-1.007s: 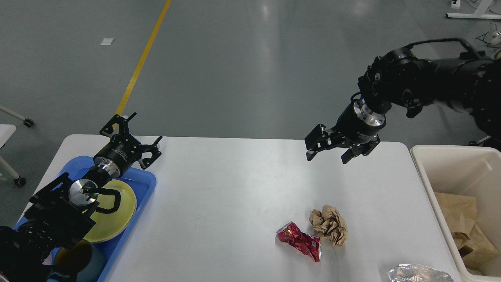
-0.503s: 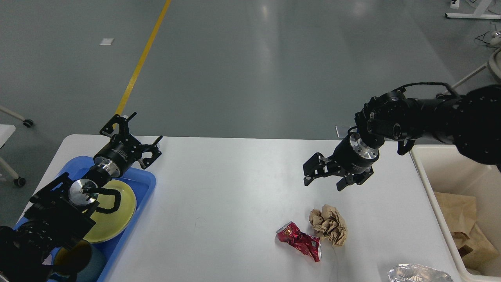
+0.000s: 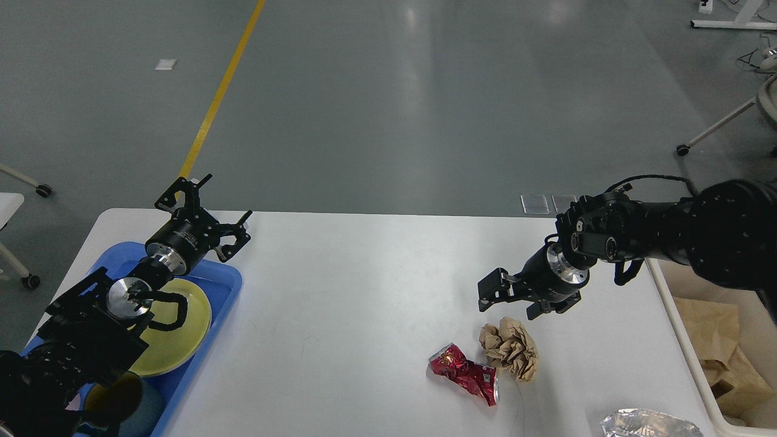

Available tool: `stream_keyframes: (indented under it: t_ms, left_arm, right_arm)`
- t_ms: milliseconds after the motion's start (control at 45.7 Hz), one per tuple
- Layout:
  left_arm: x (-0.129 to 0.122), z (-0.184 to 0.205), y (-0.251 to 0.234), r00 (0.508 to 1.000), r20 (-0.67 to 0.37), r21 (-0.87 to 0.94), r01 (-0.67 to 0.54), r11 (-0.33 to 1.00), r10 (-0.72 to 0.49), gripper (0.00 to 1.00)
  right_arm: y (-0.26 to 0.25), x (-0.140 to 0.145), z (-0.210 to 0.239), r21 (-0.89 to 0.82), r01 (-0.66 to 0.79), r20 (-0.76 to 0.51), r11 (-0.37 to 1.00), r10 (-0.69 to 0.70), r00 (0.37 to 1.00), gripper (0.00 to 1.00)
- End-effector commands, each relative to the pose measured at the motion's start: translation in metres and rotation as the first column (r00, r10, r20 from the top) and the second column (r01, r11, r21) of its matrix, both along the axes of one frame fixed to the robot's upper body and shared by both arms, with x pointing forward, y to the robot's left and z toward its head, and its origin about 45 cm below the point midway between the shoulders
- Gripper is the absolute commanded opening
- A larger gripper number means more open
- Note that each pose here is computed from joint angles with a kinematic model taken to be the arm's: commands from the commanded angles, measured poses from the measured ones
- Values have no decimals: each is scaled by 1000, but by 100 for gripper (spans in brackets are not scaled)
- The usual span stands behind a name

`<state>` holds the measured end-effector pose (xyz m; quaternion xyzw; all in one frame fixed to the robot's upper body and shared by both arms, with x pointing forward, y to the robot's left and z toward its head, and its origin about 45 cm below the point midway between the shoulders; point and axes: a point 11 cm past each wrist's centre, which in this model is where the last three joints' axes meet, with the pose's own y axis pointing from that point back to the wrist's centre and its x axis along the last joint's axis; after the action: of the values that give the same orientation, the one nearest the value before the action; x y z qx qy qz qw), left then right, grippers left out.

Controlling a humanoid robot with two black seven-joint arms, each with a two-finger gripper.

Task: Tidy desktop
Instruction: 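Lower the right gripper onto the crumpled tan paper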

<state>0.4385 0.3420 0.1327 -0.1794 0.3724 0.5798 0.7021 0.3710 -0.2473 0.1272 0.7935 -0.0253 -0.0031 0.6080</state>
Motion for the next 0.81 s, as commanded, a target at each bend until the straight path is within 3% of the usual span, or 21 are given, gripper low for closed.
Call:
stream_keyframes:
  t_ms: [0, 350, 503, 788]
  left_arm:
    - [0, 0, 0, 1000, 0, 0, 0, 1000, 0, 96]
    - [0, 0, 0, 1000, 0, 0, 0, 1000, 0, 96]
    - [0, 0, 0, 1000, 0, -1, -1, 1000, 1, 96]
    - [0, 0, 0, 1000, 0, 0, 0, 1000, 0, 96]
  right_arm:
    - [-7, -7, -9, -3, 18, -18, 1000, -18, 1000, 98]
    - [-16, -17, -32, -8, 37, 17, 999, -37, 999, 97]
    - [-19, -18, -39, -8, 42, 51, 999, -41, 998, 90]
    - [-28, -17, -37, -21, 56, 53, 998, -55, 997, 50]
